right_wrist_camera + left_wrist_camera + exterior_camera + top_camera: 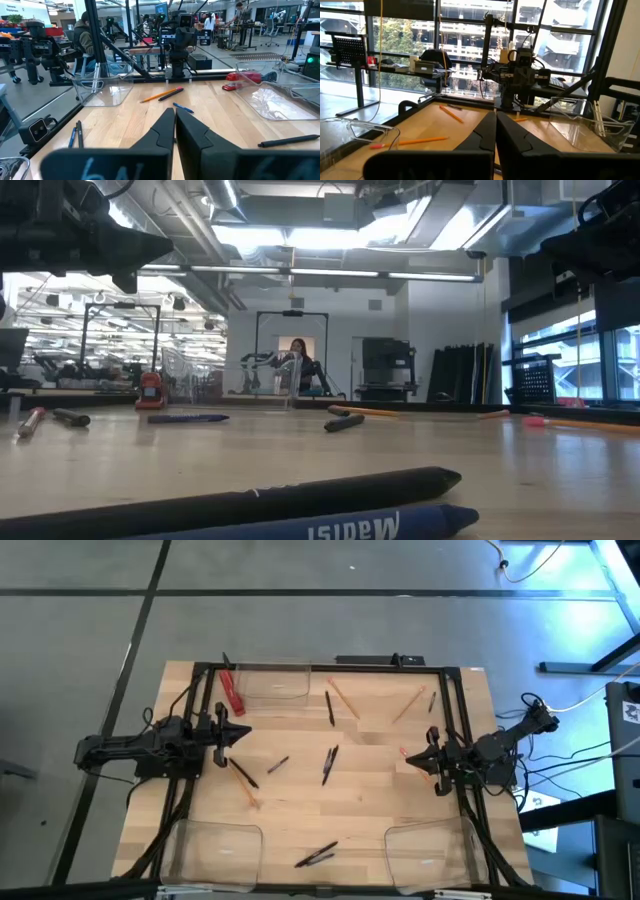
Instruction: Sort crayons/erasers/pens/pencils in bins
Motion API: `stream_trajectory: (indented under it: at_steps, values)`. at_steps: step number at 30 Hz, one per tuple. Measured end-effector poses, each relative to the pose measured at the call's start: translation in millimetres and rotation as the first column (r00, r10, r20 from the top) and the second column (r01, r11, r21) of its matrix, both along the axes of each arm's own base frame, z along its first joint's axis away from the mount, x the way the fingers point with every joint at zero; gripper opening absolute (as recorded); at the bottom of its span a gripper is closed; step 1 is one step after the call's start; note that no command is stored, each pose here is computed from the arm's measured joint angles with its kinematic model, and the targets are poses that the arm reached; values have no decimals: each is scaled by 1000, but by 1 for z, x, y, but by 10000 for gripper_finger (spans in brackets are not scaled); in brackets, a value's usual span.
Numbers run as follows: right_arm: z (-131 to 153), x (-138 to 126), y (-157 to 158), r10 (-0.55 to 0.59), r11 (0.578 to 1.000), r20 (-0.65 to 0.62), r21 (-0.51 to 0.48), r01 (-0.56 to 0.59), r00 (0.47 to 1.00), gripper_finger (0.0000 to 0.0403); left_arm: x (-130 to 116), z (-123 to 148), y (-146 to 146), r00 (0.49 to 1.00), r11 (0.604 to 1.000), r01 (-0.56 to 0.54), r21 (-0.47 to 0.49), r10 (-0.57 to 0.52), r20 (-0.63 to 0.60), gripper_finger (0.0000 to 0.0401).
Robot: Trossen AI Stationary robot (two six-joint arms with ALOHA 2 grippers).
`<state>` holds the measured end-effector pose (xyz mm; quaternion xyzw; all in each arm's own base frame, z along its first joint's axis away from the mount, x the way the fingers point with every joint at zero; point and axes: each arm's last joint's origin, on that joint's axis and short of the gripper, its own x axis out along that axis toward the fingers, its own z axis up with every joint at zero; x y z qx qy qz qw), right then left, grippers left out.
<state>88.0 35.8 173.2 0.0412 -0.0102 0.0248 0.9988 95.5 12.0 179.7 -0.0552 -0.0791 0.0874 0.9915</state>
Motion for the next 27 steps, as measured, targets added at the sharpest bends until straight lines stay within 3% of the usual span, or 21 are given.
stream_trajectory:
  at_steps: [27]
  values:
    - [0,0,0,-1,1000,1,-24,1,1000,17,0,0,0,1000,1000,0,0,0,0,0]
